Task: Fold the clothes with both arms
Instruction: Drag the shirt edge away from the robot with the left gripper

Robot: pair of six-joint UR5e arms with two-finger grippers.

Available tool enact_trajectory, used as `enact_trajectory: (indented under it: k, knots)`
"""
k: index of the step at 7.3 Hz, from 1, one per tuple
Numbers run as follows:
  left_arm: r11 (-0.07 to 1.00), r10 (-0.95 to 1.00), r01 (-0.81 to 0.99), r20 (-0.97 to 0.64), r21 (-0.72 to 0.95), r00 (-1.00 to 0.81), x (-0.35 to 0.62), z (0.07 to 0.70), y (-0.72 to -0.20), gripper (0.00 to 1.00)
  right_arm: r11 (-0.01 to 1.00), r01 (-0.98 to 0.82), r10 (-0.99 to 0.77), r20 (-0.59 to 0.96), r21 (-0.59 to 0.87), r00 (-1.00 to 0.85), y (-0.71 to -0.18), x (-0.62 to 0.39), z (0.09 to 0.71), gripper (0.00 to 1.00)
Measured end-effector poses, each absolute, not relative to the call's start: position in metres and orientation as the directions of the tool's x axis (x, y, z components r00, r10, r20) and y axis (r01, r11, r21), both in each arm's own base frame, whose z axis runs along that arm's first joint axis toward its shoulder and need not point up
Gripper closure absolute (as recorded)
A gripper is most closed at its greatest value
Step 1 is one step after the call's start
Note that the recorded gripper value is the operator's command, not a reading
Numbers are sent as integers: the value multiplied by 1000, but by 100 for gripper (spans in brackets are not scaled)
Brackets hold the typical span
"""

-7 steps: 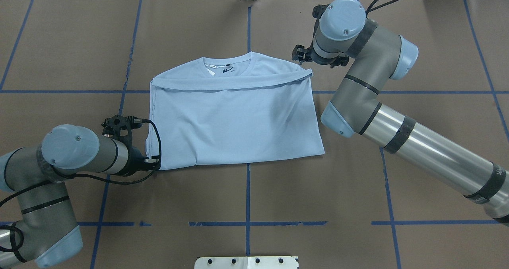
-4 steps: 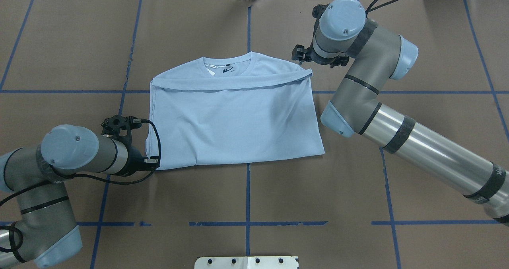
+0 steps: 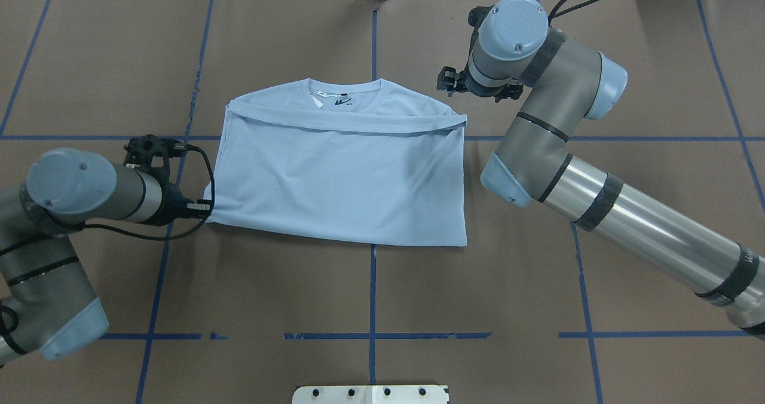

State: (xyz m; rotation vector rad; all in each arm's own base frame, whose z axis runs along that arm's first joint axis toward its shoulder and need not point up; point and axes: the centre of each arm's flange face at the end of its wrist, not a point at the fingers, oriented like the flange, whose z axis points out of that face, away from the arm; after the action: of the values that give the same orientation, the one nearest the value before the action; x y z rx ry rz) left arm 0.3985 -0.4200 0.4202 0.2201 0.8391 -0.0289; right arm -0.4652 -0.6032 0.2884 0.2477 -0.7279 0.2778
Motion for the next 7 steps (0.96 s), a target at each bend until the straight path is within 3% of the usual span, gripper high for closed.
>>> enact_trajectory:
  k: [6,7]
  knots:
    - [907,108,130,-520,401,847,346,495,-706,96,933,-336,155,696,130,701,-597,-465,278,0]
    - [895,112,135,-506,426,855,349,492,-726,1,932,-340,158,703,125,693,-593,-467,274,0]
